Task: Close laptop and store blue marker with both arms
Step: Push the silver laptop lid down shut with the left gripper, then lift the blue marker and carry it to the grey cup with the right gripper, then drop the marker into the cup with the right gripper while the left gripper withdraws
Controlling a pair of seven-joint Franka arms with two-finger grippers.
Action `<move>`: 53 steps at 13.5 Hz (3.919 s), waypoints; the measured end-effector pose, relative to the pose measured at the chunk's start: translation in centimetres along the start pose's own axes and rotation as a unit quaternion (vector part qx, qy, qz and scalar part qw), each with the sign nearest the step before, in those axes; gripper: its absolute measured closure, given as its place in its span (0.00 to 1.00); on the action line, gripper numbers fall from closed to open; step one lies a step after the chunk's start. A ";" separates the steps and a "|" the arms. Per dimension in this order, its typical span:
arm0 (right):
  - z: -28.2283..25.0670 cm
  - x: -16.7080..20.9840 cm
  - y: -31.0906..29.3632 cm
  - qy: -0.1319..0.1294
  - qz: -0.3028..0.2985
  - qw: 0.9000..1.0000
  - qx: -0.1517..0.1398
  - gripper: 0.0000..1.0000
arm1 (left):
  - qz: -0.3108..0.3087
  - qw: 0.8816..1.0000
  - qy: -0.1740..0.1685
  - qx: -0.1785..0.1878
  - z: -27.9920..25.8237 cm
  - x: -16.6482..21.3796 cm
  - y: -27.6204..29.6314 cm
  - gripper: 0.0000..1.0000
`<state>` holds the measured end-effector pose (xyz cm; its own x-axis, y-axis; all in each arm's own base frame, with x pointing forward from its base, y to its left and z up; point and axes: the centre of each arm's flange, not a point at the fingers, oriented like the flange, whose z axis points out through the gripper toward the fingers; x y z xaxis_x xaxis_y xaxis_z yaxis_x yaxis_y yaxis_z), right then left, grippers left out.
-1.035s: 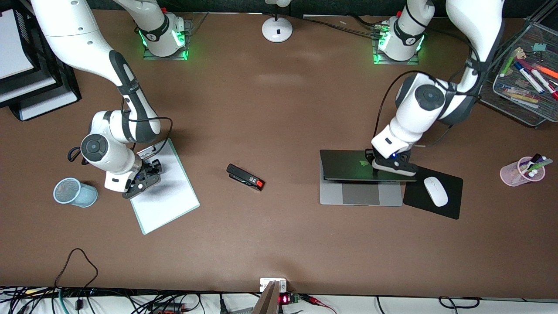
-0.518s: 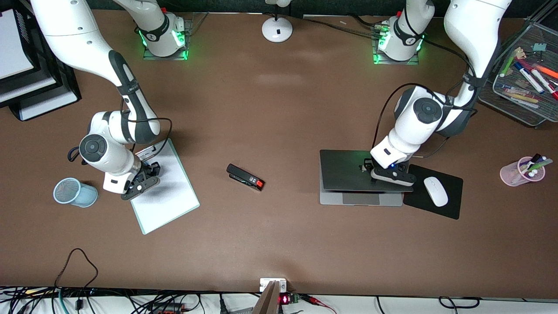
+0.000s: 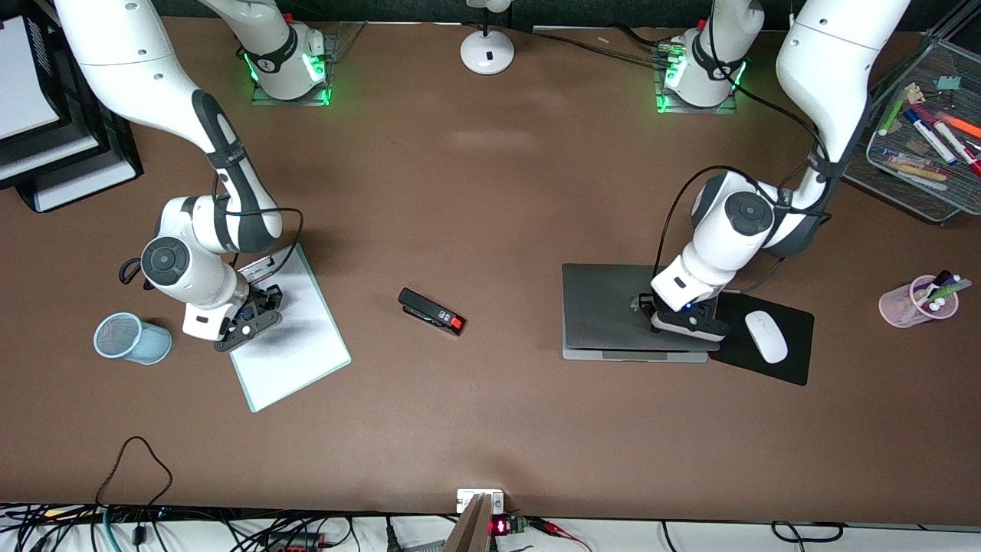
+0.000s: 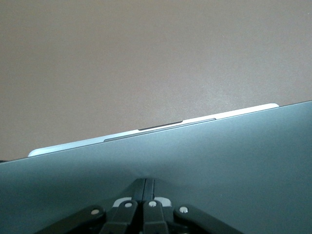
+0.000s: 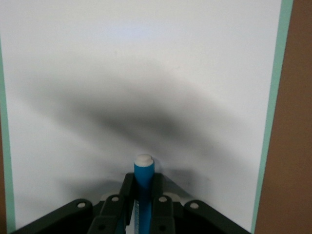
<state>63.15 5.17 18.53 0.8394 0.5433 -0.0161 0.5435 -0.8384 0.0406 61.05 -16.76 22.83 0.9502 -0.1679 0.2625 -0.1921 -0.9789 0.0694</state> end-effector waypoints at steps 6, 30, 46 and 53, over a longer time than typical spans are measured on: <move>-2.3 1.7 0.5 0.010 -0.007 1.000 -0.005 0.82 | -0.004 1.000 -0.007 -0.006 2.2 0.4 -0.1 0.99; -21.4 -10.8 19.0 0.279 -0.348 0.879 0.169 0.82 | 0.014 0.986 -0.149 0.080 -11.7 3.1 1.3 0.88; -11.1 -17.1 29.2 0.501 -0.342 0.780 0.154 0.82 | 0.030 0.980 -0.164 0.106 -30.1 3.0 2.7 0.00; -6.8 -17.6 30.1 0.535 -0.330 0.761 0.160 0.82 | 0.049 0.981 -0.172 0.080 -31.0 3.2 -3.1 0.00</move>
<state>64.66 -29.35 26.83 -0.0131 0.4305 0.9025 0.9616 -0.2422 0.1295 57.11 -10.71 53.31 0.9610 -0.2640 -0.0825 -0.2715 -0.9573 -0.0996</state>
